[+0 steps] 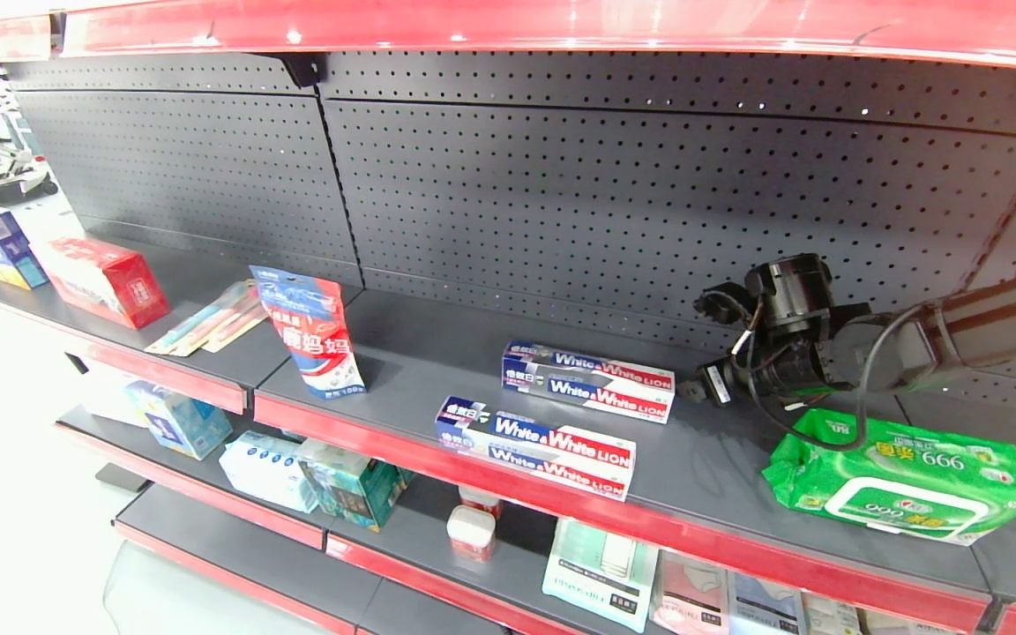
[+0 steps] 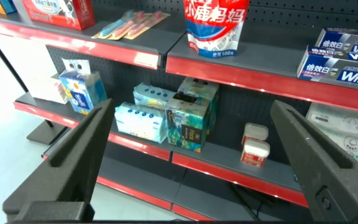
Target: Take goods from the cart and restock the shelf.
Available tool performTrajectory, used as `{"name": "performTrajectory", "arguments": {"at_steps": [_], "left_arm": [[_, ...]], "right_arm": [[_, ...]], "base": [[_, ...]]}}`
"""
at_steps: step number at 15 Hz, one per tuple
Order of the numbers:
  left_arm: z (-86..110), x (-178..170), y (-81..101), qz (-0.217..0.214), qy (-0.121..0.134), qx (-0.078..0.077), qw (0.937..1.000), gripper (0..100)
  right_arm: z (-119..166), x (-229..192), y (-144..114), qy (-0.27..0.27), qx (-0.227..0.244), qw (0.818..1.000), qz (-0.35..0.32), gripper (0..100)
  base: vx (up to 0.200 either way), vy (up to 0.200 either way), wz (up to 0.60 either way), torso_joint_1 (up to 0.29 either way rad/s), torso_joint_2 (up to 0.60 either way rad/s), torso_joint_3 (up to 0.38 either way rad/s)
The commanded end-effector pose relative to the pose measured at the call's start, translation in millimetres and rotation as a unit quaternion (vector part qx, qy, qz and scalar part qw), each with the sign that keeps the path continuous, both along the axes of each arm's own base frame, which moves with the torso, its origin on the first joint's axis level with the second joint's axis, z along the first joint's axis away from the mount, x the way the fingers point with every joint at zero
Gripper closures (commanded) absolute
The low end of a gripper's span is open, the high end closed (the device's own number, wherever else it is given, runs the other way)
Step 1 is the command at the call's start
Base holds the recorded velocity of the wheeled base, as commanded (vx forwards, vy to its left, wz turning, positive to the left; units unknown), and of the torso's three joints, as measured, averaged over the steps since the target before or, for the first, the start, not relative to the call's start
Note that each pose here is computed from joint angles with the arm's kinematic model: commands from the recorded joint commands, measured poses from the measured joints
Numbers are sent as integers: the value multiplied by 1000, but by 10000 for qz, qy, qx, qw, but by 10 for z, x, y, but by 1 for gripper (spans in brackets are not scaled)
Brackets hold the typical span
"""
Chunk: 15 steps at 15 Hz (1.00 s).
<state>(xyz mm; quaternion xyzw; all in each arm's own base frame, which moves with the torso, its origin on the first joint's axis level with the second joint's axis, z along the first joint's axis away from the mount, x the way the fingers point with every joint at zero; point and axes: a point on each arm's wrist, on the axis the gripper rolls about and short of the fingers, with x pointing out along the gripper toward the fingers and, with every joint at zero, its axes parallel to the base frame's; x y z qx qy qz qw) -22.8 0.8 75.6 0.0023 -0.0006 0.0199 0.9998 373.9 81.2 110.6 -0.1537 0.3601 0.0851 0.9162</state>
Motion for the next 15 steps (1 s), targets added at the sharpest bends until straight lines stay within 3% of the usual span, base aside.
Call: {"name": "performTrajectory", "arguments": {"at_steps": [1, 9, 15], "left_arm": [[0, 0, 0, 0, -1, 0, 10000, 0], [0, 0, 0, 0, -1, 0, 10000, 0], [0, 0, 0, 0, -1, 0, 10000, 0]], "right_arm": [[12, 8, 21, -29, 9, 10000, 22, 0], [2, 17, 23, -22, 2, 10000, 28, 0], [183, 26, -6, -325, 48, 9995, -23, 0]], "base": [[0, 0, 0, 0, 0, 0], [0, 0, 0, 0, 0, 0], [0, 0, 0, 0, 0, 0]]}}
